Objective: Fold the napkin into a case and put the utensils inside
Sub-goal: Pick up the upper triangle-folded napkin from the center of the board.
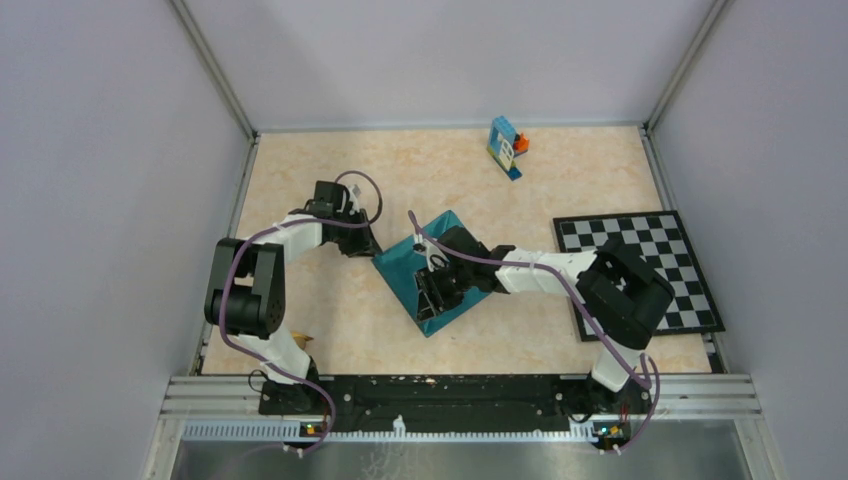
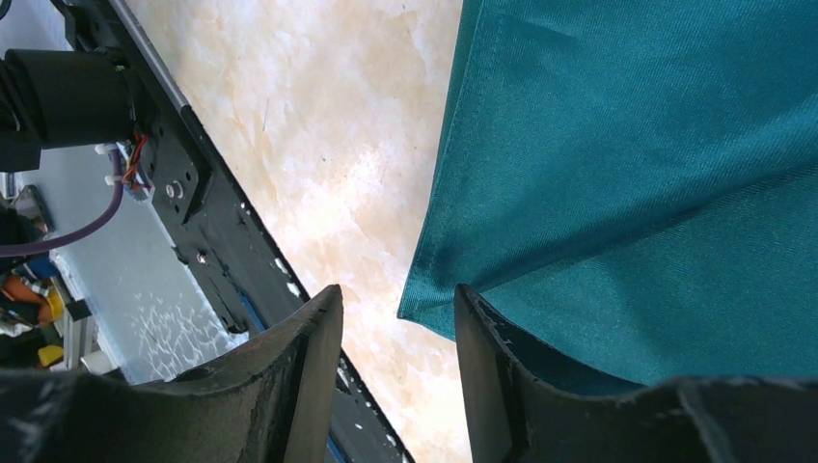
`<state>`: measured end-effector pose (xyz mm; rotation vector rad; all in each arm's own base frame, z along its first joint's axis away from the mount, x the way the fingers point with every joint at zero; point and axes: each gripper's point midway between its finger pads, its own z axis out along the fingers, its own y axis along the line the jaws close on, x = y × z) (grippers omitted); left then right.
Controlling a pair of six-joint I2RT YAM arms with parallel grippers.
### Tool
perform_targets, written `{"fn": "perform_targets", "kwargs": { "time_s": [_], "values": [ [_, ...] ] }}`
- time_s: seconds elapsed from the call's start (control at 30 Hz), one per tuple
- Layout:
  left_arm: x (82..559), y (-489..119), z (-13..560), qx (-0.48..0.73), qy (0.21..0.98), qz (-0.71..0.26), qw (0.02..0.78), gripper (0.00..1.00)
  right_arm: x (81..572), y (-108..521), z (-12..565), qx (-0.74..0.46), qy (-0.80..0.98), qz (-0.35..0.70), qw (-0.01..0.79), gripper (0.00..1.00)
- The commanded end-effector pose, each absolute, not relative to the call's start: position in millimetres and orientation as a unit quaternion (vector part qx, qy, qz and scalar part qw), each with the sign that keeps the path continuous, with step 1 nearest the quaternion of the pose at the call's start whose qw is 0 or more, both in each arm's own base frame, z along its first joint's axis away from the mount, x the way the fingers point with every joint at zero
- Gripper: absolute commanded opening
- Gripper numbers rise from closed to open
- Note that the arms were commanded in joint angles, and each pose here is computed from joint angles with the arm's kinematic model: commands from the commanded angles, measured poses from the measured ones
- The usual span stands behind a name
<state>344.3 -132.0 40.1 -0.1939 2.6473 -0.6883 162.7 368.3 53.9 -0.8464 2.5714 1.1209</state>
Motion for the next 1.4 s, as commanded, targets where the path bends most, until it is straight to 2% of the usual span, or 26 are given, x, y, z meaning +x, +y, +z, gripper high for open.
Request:
{"fn": "perform_targets", "kwargs": {
  "time_s": [0.0, 0.63, 0.87, 1.37],
  "values": [
    [343, -126, 48, -0.065, 0.946, -0.229, 0.220, 0.31, 170, 381, 63, -0.294, 0.860, 0.398, 0.123, 0.46],
    [345, -138, 41, -0.058, 0.942, -0.254, 0.211, 0.16, 168, 381, 63, -0.292, 0.859, 0.404, 0.121, 0.45],
    [344, -134, 55, -0.058, 0.939, -0.245, 0.235, 0.00, 168, 381, 58, -0.295, 0.858, 0.402, 0.121, 0.45],
    [324, -127, 38, -0.073, 0.947, -0.228, 0.213, 0.00, 176, 389, 58, -0.321, 0.856, 0.378, 0.144, 0.45]
  ]
}}
